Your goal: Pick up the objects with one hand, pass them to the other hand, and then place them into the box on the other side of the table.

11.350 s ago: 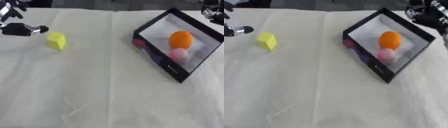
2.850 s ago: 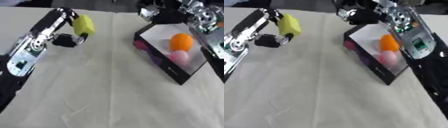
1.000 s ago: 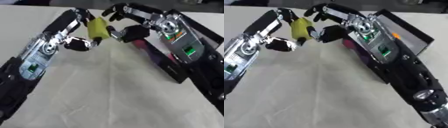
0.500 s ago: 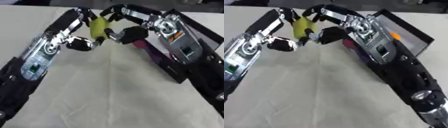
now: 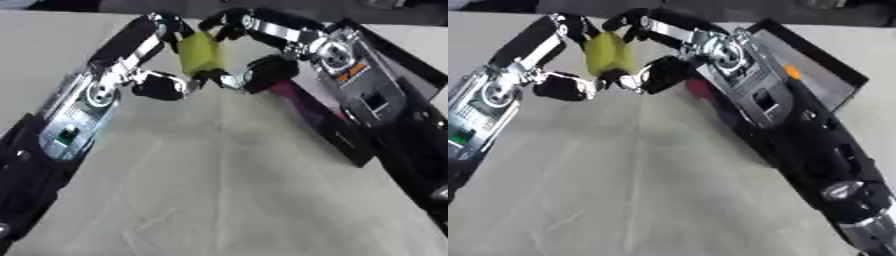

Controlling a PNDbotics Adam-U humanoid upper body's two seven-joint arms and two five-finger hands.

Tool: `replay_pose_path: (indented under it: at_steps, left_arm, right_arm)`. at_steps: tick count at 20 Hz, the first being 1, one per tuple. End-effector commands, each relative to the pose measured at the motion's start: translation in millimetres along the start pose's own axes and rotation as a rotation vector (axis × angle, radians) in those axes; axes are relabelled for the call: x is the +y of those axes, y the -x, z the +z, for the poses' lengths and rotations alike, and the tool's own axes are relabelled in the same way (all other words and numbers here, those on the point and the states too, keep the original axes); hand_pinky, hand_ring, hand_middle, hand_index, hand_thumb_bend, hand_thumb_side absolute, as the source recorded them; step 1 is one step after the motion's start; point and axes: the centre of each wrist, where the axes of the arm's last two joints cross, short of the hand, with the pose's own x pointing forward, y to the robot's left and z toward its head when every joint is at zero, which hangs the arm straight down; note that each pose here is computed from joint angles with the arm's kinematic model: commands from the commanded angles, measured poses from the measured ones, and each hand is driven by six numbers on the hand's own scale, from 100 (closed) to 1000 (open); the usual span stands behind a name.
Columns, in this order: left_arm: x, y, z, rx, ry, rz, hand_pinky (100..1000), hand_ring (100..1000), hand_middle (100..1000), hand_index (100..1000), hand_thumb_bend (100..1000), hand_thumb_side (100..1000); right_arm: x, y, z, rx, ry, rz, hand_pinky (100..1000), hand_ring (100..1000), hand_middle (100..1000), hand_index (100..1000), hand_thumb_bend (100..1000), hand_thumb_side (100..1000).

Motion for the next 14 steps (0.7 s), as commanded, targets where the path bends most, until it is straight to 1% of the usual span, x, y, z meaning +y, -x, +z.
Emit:
replay_pose_path:
  at_steps: [1, 10, 14]
  left_arm:
    - [12.8, -11.3, -2.7, -0.043, -0.040, 0.002, 746, 569, 621, 601, 264, 243]
    - [12.8, -16.2, -0.2, -0.070, -0.032, -0.002, 746, 570, 621, 601, 263, 241]
    - [12.3, -17.3, 0.6, -0.079, -0.027, -0.004, 747, 570, 621, 600, 262, 240]
  right_arm:
    - [-6.5, -4.2, -1.7, -0.010, 0.017, 0.020, 910, 876, 921, 923, 239, 339]
    - [-6.8, 0.6, 0.8, 0.025, 0.057, 0.021, 908, 870, 921, 924, 229, 315]
    - [-6.9, 1.7, 1.7, 0.040, 0.071, 0.017, 906, 868, 920, 924, 221, 318]
